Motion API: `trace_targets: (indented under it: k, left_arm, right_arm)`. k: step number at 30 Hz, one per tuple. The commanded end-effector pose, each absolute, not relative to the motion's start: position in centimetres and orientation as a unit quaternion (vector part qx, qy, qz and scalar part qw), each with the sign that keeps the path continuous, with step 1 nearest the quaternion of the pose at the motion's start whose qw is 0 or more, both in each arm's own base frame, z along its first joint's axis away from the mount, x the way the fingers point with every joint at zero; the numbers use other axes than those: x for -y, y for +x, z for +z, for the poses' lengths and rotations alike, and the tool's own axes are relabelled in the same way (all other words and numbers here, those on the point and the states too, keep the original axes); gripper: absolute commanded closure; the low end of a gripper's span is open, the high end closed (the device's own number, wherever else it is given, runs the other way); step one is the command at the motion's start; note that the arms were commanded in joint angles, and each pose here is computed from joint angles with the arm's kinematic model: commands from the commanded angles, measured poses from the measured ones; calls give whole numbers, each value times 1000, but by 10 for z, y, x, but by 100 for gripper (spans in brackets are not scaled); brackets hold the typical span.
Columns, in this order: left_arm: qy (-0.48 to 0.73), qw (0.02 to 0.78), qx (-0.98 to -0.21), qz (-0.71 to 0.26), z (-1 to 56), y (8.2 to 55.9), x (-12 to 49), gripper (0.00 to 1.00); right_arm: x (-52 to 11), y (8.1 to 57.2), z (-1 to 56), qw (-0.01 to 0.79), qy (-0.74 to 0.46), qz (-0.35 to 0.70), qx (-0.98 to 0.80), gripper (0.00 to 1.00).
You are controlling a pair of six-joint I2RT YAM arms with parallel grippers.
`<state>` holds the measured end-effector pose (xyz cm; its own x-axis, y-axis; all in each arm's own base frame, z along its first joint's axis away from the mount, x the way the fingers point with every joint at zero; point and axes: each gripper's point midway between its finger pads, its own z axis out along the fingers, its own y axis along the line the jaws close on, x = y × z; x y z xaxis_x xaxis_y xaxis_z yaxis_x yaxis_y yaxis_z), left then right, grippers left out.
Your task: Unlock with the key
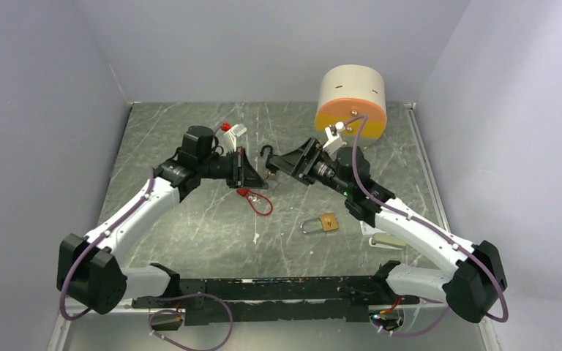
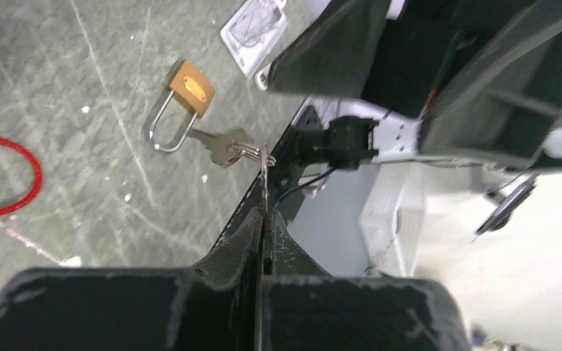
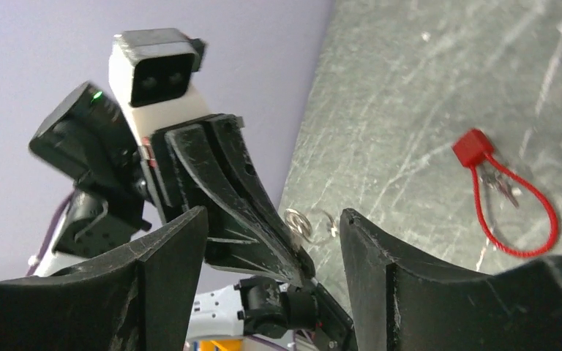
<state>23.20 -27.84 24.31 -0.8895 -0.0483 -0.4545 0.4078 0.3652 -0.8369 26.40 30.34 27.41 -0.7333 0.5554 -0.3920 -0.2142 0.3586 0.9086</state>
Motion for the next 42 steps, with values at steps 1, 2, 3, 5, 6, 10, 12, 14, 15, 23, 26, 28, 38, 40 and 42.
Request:
trace_targets:
  k: [1, 2, 3, 5, 6, 10, 12, 14, 15, 23, 26, 28, 38, 40, 42]
  left_arm:
    - [230, 177, -817, -498, 242, 182, 250, 97]
    - [246, 177, -816, -492, 244, 178, 246, 97]
    - [259, 168, -817, -488, 245, 171, 243, 97]
    - [287, 164, -809, -486, 251, 162, 238, 97]
    - [301, 160, -803, -490, 254, 158, 237, 97]
    - [323, 159, -787, -501, 262, 150, 238, 97]
    - [329, 158, -783, -503, 264, 147, 237, 97]
    - [331, 159, -781, -504, 265, 147, 237, 97]
    - [332, 158, -780, -506, 267, 146, 238, 97]
    - [334, 168, -787, -491, 265, 150, 235, 97]
    - [337, 169, -784, -494, 267, 149, 236, 97]
    - [338, 167, -783, -495, 266, 148, 236, 98]
    - [342, 166, -775, -505, 272, 144, 236, 97]
    - [342, 167, -773, -507, 274, 143, 236, 98]
    - [356, 174, -767, -505, 274, 143, 236, 97]
  right_arm:
    - [-315, 242, 335, 408, -60, 583, -700, 31]
    - [-320, 238, 336, 405, -89, 583, -699, 33]
    - [-324, 237, 334, 407, -122, 574, -701, 34]
    - [-333, 228, 331, 395, -182, 574, -694, 38]
    - [-339, 219, 329, 378, -217, 583, -686, 39]
    - [-355, 201, 321, 329, -288, 603, -667, 44]
    - [-361, 193, 316, 312, -309, 607, -662, 46]
    - [-363, 189, 312, 306, -317, 608, -661, 46]
    - [-363, 187, 309, 303, -318, 610, -660, 48]
    - [-361, 174, 300, 275, -330, 622, -655, 62]
    - [-359, 171, 296, 269, -336, 617, -659, 59]
    - [-359, 168, 293, 263, -340, 618, -658, 59]
    - [-358, 165, 288, 256, -347, 617, -658, 82]
    - [-357, 162, 287, 249, -354, 620, -654, 80]
    - [-356, 161, 286, 249, -358, 619, -653, 80]
